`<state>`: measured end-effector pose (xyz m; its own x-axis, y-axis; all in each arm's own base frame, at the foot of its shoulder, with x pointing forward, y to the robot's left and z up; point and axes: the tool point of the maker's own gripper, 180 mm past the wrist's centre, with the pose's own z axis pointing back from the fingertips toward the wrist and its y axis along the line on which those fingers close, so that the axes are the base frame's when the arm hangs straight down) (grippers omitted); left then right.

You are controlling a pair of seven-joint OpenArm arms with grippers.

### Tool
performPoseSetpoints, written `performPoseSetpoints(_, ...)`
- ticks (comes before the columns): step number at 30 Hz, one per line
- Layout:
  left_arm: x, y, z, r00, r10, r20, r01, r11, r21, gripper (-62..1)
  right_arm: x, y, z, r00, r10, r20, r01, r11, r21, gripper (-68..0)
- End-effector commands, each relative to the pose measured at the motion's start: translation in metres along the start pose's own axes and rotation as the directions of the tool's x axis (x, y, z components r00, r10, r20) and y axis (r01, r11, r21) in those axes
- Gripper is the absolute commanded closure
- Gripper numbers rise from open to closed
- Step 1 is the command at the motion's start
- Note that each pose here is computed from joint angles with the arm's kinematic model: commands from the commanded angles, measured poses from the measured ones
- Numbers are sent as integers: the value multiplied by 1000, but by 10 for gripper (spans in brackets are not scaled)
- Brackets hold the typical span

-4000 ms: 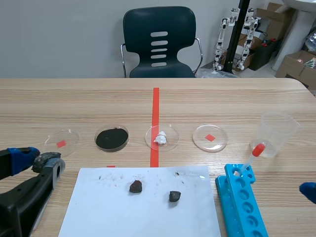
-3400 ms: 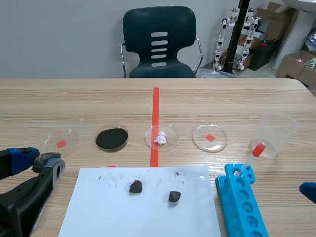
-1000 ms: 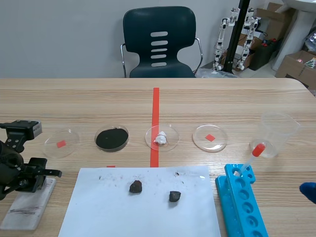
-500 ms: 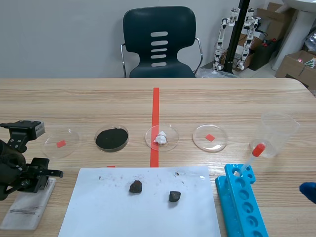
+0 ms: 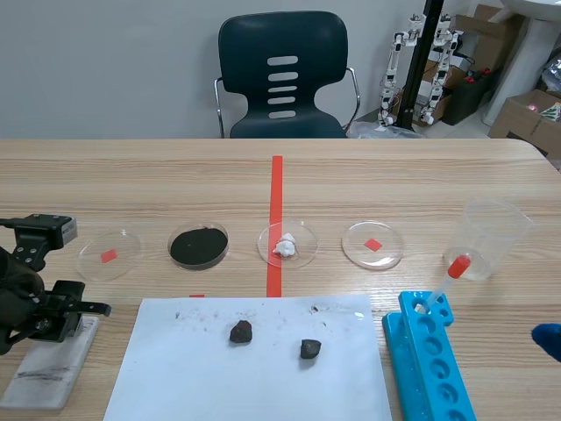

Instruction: Rub the mineral on the streak plate

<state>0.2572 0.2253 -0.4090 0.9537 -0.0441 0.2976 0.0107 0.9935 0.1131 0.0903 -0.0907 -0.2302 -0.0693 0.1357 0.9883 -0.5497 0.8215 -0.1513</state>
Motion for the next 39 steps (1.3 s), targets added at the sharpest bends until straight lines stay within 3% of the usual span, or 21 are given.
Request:
performPoseSetpoints(1,0,10,1,1000,4,-8,-3,999,49,-130,10,-2,-4,999,5,41,-5,1000,0,-679)
performPoseSetpoints(8,-1,19,2,1000,3,-14,-2,995,100,-130,10,-2,-4,999,5,41,-5,1000,0,-679)
performPoseSetpoints(18,3,-12,1,1000,29,7,-28,997,-73,-130,10,-2,-4,999,5,41,-5,1000,0,-679)
performPoseSetpoints(22,5,-16,2,999,43,12,-42,994,-99,-130,10,-2,-4,999,5,41,-5,1000,0,-679)
performPoseSetpoints(25,5,-14,1,999,36,14,-34,996,-83,-130,10,-2,-4,999,5,41,-5,1000,0,-679)
performPoseSetpoints(34,3,20,2,1000,18,12,-19,994,104,-130,10,-2,-4,999,5,41,-5,1000,0,-679)
performPoseSetpoints(39,4,21,2,1000,19,14,-21,994,111,-130,10,-2,-4,999,5,41,-5,1000,0,-679)
